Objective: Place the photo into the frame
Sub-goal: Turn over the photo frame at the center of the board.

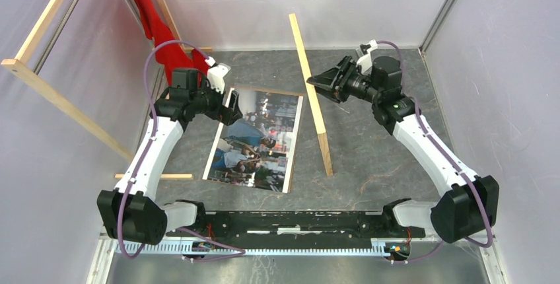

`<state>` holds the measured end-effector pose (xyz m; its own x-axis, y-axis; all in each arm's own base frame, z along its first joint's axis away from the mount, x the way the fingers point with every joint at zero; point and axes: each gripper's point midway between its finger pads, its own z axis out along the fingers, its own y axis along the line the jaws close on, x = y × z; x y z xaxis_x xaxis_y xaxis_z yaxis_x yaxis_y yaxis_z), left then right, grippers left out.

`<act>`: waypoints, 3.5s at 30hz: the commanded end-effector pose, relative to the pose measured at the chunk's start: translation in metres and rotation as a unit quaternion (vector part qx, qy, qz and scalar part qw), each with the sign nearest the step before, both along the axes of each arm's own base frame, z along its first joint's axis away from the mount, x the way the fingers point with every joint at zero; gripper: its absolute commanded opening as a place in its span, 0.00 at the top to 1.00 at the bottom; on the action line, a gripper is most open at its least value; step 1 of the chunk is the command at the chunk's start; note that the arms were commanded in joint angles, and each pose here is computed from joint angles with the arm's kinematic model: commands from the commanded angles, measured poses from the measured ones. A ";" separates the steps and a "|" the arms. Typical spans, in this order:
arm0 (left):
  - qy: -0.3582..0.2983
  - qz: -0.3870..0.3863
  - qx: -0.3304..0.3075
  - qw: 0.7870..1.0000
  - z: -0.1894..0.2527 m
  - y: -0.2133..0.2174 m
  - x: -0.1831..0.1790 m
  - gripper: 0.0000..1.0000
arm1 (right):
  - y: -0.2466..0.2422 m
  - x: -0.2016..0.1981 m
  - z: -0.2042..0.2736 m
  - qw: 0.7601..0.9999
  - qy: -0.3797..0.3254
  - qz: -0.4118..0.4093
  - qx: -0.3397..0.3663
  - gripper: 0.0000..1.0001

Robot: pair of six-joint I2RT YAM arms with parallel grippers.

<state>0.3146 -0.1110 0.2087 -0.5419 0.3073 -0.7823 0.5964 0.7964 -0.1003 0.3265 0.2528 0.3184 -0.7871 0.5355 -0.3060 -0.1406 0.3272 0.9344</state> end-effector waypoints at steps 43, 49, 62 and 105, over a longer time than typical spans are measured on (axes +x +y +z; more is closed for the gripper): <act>-0.002 -0.004 0.007 1.000 0.003 -0.016 0.019 0.00 | -0.196 0.024 -0.030 0.933 -0.006 -0.142 -0.330 0.39; -0.007 -0.003 0.002 1.000 0.006 -0.017 0.020 0.00 | -0.215 0.022 -0.022 0.910 -0.015 -0.164 -0.381 0.44; -0.013 -0.004 -0.001 1.000 0.011 -0.018 0.019 0.00 | -0.225 0.022 -0.025 0.894 -0.016 -0.170 -0.414 0.62; -0.026 -0.005 0.043 0.999 0.004 -0.005 0.021 0.00 | -0.273 -0.018 -0.273 0.740 0.197 -0.045 -0.641 0.64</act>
